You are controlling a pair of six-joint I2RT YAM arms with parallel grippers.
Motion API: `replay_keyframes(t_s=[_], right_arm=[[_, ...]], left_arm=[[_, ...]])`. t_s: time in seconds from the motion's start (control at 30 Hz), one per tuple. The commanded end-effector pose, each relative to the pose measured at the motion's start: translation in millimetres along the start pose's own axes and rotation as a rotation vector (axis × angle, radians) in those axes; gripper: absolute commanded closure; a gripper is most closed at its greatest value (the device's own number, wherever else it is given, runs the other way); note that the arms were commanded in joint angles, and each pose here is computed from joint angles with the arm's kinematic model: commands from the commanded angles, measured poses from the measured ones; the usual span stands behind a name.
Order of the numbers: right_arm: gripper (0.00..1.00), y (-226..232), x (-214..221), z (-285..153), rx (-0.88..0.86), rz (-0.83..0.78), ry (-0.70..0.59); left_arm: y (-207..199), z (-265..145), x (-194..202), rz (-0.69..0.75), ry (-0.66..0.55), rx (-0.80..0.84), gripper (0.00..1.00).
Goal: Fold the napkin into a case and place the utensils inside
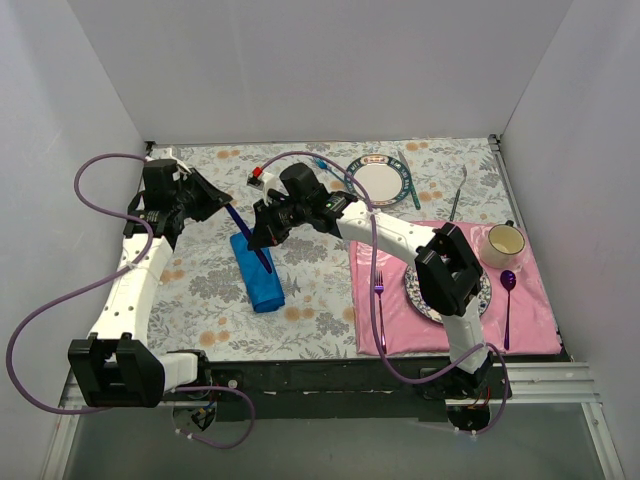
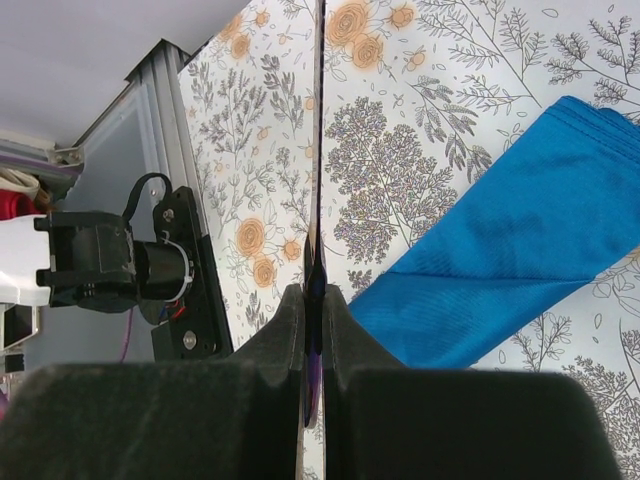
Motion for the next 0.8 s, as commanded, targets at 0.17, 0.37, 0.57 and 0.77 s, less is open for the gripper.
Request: replay_keyframes(t_s=[0.17,0.37,0.57,0.77], right_arm=[[0.24,10,-18,-15,-0.051,-0.075,-0.057],[0.01,-7,-19,-45,0.011,-0.106,-0.063],[0.01,-31,-5,-82,0.095,-0.118,-0.057],[0.01,-31,2,-92,0.083,-0.160,-0.035]], left_arm=[[10,5,4,-0.010,0.041,-0.086,1.00],[25,30,6,0.011,0.131,-0.170,1.00],[38,58,0,0.079,0.282,-0.210,1.00],[65,85,-17,0.092,0.329,-0.287,1.00]])
Point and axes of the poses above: each gripper's point midway between its finger pads, its own z axis out along the fingers, its own y axis along the line the jaws close on, x = y × z, the point moved 5 cm from there along -z, back along the fingers, and after that the axes turned 6 degrees about z, right-handed, at the moved point
